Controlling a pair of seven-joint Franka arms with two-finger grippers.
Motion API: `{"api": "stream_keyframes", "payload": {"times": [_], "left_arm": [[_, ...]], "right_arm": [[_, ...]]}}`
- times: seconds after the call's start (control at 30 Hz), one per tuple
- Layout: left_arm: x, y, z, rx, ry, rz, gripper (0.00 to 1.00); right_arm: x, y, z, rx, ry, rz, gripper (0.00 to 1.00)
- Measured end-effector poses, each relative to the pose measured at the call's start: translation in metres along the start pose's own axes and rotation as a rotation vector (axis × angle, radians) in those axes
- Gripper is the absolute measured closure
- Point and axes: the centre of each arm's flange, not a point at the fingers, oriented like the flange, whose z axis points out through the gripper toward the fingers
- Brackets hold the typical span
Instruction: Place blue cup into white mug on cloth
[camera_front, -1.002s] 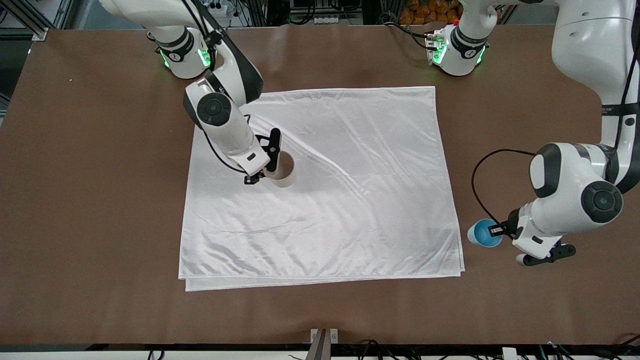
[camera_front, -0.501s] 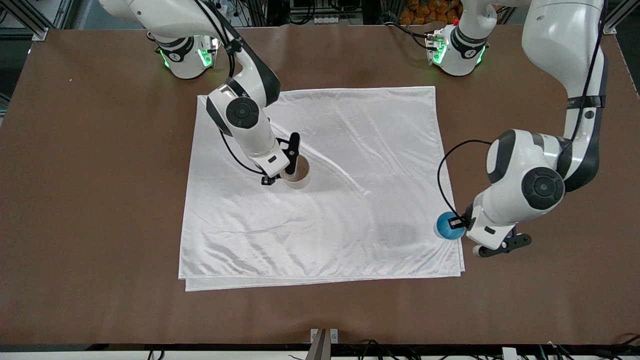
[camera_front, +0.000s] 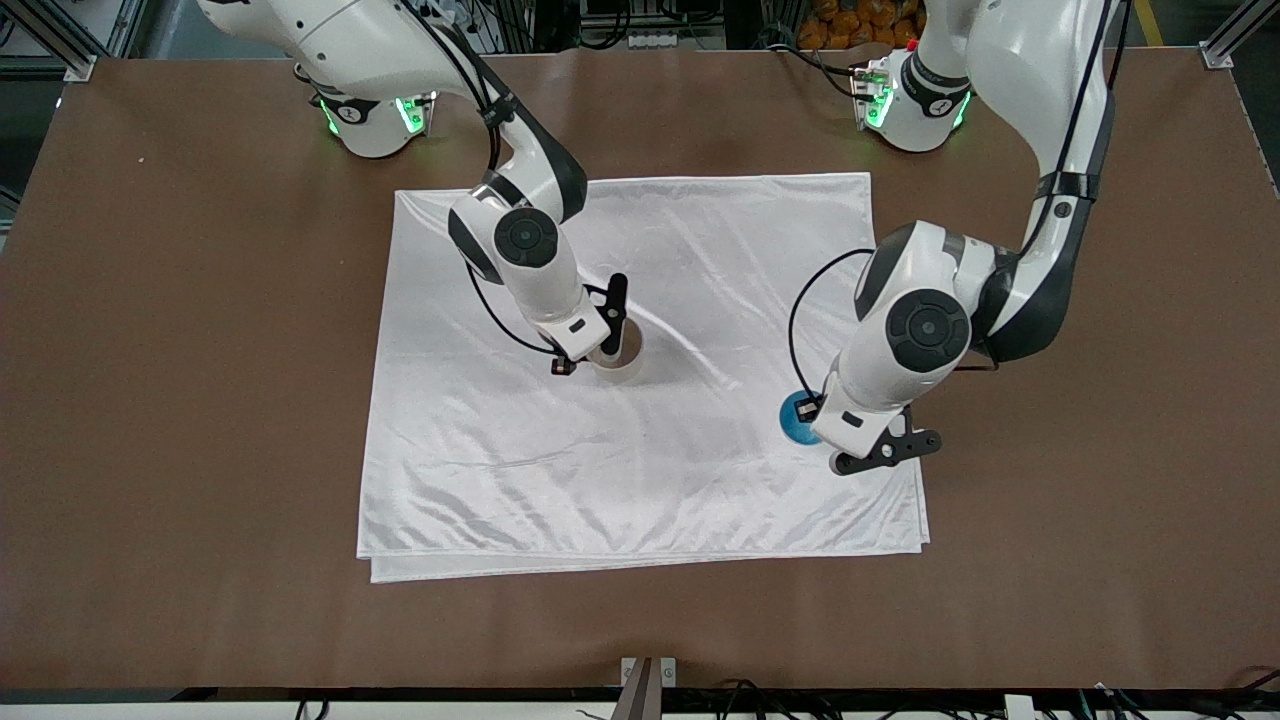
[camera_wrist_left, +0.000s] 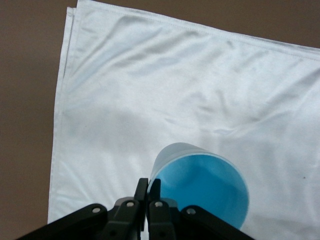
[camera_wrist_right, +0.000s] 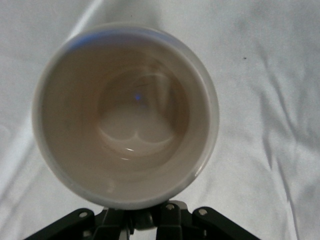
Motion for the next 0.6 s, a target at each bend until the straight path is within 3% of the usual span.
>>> {"api": "stream_keyframes", "payload": {"times": [0.6], "left_arm": [[-0.033, 0.040, -0.001, 0.001, 0.004, -0.019, 0.96]], "right_arm": [[0.012, -0.011, 0.019, -0.034, -0.017, 0.010, 0.81]]}}
